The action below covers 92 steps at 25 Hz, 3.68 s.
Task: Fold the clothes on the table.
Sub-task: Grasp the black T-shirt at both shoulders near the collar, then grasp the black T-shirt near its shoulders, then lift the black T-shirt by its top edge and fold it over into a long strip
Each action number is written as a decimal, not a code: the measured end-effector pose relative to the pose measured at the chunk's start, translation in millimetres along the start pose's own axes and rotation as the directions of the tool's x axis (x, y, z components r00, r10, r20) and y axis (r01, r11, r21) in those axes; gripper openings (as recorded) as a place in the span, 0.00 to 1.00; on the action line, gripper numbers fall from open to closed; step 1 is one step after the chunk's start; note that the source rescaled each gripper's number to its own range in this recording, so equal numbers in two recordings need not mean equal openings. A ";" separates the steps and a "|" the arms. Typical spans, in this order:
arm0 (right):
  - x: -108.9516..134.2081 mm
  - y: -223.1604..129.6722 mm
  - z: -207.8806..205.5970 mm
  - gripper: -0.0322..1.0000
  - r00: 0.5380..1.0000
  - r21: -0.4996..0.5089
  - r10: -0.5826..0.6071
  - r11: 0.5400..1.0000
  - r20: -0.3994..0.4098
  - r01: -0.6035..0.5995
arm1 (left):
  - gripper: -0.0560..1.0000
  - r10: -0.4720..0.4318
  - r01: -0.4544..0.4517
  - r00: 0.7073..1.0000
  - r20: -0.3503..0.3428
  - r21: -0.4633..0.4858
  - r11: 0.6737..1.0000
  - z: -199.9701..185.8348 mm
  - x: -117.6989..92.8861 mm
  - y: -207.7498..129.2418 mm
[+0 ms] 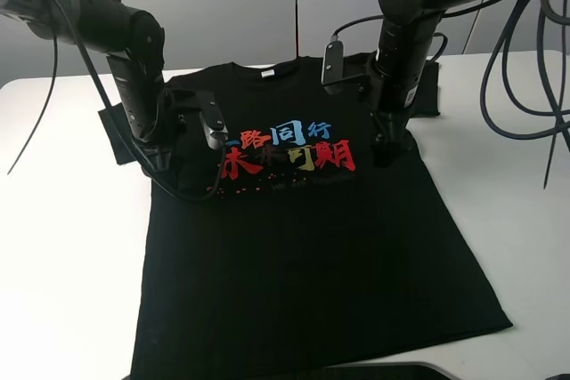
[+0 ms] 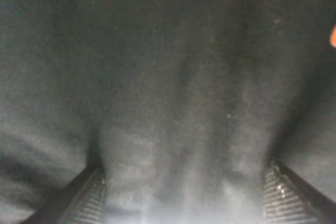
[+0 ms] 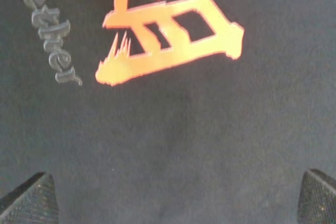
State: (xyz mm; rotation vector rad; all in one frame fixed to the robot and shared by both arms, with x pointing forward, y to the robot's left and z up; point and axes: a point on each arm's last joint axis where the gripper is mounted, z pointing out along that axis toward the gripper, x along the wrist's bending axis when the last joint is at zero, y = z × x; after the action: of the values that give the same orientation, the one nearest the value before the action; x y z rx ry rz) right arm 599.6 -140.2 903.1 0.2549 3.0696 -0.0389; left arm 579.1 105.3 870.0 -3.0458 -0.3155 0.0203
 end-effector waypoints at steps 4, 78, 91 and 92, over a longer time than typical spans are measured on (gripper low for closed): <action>0.0 1.1 0.0 0.98 1.000 -0.006 0.001 1.000 0.004 -0.001 | 0.85 0.003 -0.003 1.000 0.005 0.011 1.000 2.4 0.9 0.4; -18.9 -27.4 38.6 0.52 0.990 0.060 -0.136 0.989 -0.036 0.138 | 0.05 -0.029 0.027 0.999 0.024 0.101 0.995 4.9 -3.0 -3.5; -18.8 -27.0 38.8 0.03 0.990 0.056 -0.133 0.989 -0.037 0.135 | 0.05 -0.032 0.029 0.999 0.028 0.101 0.994 4.9 -3.4 -3.5; -18.8 -27.0 38.8 0.03 0.990 0.056 -0.133 0.989 -0.037 0.135 | 0.05 -0.037 0.034 0.999 0.027 0.101 0.994 4.9 -3.5 -3.5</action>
State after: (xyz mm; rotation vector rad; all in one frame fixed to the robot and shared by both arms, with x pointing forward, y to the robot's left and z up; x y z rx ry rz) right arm 615.9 -171.1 866.1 0.0514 3.1165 -0.1326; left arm 574.9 108.4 865.4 -2.9418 -0.3596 0.0764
